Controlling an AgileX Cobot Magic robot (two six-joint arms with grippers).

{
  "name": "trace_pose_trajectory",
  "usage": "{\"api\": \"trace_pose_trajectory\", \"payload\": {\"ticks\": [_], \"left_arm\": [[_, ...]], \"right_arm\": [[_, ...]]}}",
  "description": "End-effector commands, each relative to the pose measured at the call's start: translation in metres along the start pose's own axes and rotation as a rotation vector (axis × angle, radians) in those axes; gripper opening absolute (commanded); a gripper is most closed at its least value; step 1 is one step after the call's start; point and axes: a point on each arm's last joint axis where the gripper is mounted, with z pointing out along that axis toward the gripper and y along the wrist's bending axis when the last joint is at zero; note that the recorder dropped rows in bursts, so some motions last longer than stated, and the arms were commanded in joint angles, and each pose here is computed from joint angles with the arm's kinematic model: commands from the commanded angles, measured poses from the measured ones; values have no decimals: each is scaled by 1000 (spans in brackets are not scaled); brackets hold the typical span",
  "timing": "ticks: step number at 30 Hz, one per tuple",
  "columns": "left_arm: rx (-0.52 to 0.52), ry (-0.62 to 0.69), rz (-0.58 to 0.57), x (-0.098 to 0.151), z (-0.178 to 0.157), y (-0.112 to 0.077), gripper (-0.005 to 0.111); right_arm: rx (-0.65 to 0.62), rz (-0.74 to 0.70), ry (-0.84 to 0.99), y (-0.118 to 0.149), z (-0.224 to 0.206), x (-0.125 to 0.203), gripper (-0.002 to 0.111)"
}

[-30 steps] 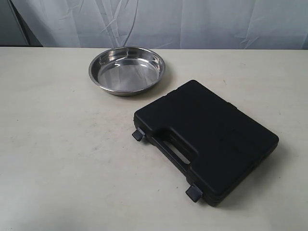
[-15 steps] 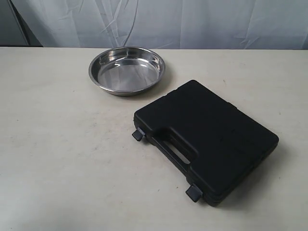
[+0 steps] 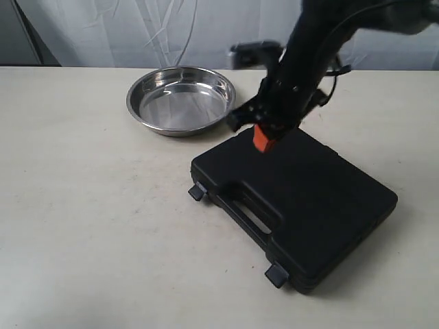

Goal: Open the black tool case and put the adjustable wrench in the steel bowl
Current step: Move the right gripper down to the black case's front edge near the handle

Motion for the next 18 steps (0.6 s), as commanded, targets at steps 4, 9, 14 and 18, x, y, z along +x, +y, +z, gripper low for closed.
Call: {"api": "trace_pose_trajectory", "payload": {"ticks": [4,9,14,18], "left_arm": [[-2,-15,0,-2,0,0,0],[-2,-15,0,-2,0,0,0],[-2,-15,0,-2,0,0,0],[-2,-15,0,-2,0,0,0]], "right_arm": [[-13,-121,174,27,55,-8,40],[-29,-134,185,37,61,-8,44],[-34,-149,193,46,63,-7,38],[-48,-169,235,56,64,-3,38]]}}
